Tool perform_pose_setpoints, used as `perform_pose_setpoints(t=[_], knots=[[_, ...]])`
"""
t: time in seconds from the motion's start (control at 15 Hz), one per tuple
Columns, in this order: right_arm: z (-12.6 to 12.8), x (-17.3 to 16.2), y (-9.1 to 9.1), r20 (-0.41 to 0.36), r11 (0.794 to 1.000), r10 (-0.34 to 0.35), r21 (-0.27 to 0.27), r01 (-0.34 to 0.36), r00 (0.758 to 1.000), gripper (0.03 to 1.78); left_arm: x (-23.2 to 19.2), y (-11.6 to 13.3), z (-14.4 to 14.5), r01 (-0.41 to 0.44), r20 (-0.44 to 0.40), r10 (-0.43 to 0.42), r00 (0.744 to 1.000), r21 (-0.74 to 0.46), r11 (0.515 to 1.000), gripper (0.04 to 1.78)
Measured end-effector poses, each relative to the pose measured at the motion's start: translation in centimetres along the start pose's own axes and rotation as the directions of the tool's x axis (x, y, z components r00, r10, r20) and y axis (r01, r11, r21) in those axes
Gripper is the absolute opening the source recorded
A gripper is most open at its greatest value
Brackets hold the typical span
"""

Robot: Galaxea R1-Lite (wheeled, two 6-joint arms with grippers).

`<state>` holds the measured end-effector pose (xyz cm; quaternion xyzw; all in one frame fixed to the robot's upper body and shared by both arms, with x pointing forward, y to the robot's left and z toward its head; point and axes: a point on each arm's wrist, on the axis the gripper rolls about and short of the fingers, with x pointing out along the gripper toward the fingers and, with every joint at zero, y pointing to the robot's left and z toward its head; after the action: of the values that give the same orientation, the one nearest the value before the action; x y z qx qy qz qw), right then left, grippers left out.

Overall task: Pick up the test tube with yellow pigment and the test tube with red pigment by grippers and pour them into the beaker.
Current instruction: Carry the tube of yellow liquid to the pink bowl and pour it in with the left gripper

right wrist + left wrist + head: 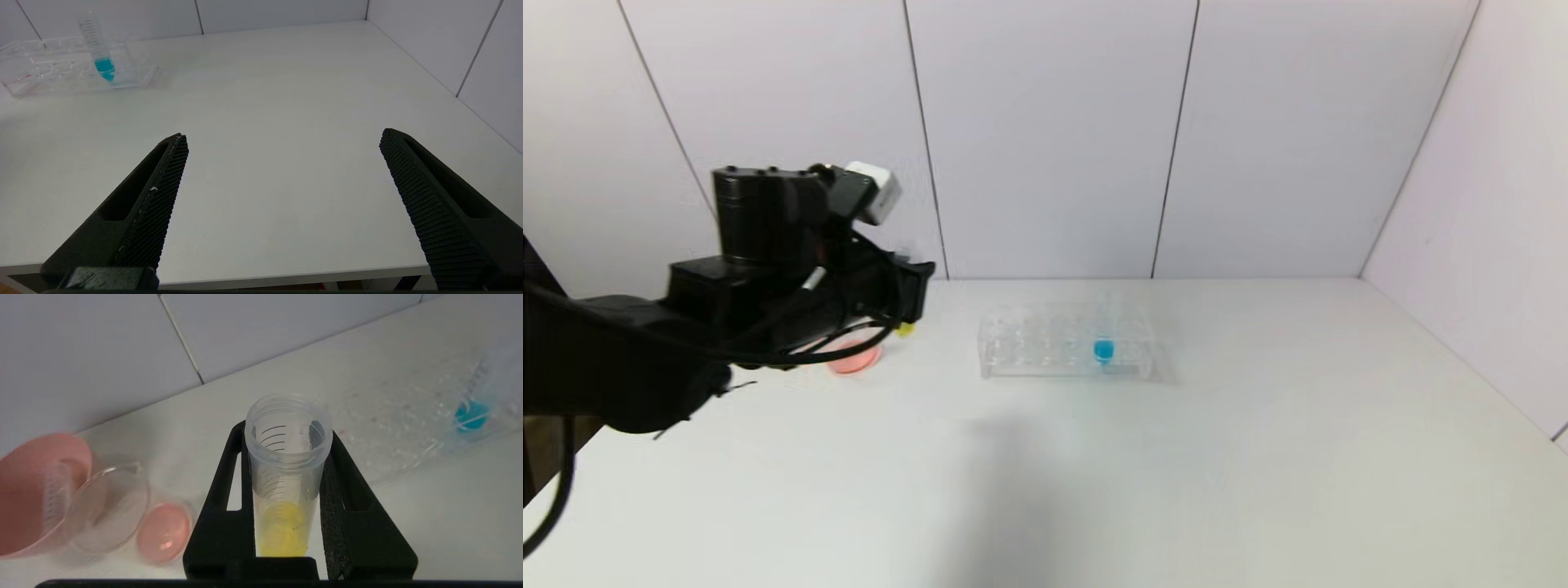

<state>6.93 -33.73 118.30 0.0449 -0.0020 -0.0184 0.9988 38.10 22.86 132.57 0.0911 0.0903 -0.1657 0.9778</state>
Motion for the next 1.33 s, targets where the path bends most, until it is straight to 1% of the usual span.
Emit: perform_pose_setpoints(t=[0.13, 0.27, 0.47, 0.67, 0.87, 1.07, 1.2, 1.33], knots=[[0.0, 0.0, 0.0, 0.000, 1.000, 0.000, 0.000, 0.000, 1.000, 1.71, -2.2, 3.8, -0.8, 0.014, -0.048, -0.013, 0.999, 0.025, 1.000, 0.46], [0.0, 0.0, 0.0, 0.000, 1.000, 0.000, 0.000, 0.000, 1.000, 1.71, -4.3, 7.1, -1.9, 0.008, -0.086, -0.005, 0.996, 0.043, 0.999, 0.46], [0.0, 0.0, 0.0, 0.000, 1.000, 0.000, 0.000, 0.000, 1.000, 1.71, -6.6, 11.2, -3.2, -0.019, -0.121, 0.026, 0.992, 0.060, 0.998, 0.46], [0.0, 0.0, 0.0, 0.000, 1.000, 0.000, 0.000, 0.000, 1.000, 1.71, -6.9, 14.5, -4.0, -0.063, -0.165, 0.082, 0.983, 0.117, 0.991, 0.46], [0.0, 0.0, 0.0, 0.000, 1.000, 0.000, 0.000, 0.000, 1.000, 1.71, -5.6, 16.8, -3.1, -0.068, -0.207, 0.098, 0.973, 0.151, 0.986, 0.46], [0.0, 0.0, 0.0, 0.000, 1.000, 0.000, 0.000, 0.000, 1.000, 1.71, -3.8, 18.2, -1.6, -0.026, -0.271, 0.072, 0.960, 0.172, 0.985, 0.46], [0.0, 0.0, 0.0, 0.000, 1.000, 0.000, 0.000, 0.000, 1.000, 1.71, -2.0, 18.5, -1.0, 0.007, -0.332, 0.054, 0.942, 0.181, 0.983, 0.46], [0.0, 0.0, 0.0, 0.000, 1.000, 0.000, 0.000, 0.000, 1.000, 1.71, -0.2, 18.5, -0.9, 0.026, -0.390, 0.056, 0.919, 0.201, 0.979, 0.46]])
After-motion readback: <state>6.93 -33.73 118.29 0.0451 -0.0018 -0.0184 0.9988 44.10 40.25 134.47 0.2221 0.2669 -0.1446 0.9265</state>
